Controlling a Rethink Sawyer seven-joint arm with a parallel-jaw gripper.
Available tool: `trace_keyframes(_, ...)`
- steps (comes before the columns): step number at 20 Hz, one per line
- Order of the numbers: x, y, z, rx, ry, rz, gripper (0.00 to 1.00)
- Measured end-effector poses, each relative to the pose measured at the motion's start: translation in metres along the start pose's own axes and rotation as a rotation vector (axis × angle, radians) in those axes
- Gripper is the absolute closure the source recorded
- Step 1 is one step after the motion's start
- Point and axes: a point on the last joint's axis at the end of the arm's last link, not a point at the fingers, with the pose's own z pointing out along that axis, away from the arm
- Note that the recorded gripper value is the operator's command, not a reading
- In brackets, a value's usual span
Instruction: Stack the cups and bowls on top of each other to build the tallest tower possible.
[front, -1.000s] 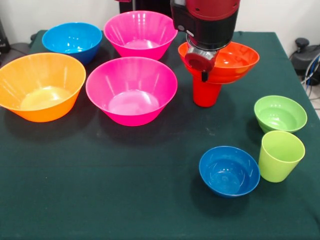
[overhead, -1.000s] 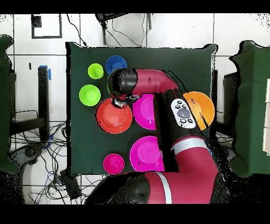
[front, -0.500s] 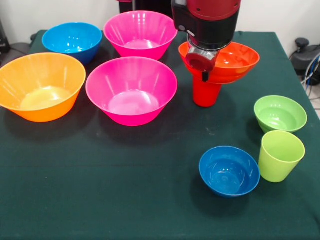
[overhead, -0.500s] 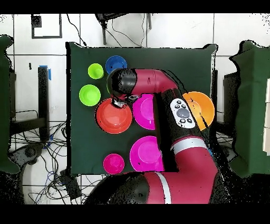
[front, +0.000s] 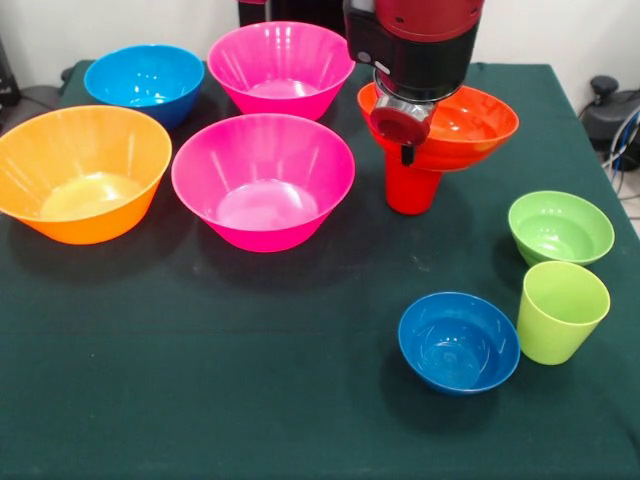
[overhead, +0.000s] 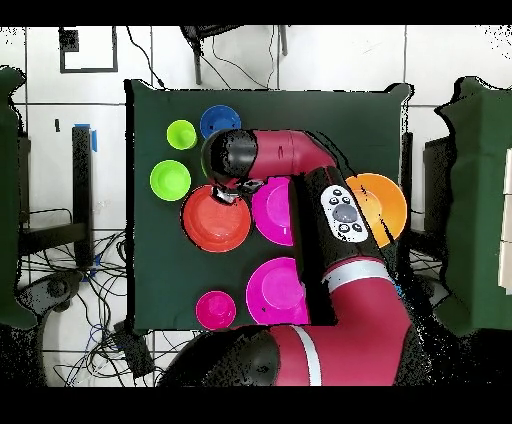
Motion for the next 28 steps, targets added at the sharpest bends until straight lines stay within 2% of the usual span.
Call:
trace_keyframes(10, -0.004, 0.001, 0.001, 0.02, 0.02, -0.023, 1.0)
trace_keyframes(17, -0.006, 0.003, 0.001, 0.019, 0.026, -0.028, 1.0)
trace_keyframes(23, -0.002, 0.003, 0.001, 0.009, 0.041, -0.024, 1.0)
trace_keyframes(28, 0.004, 0.0, 0.0, 0.02, 0.066, -0.026, 1.0)
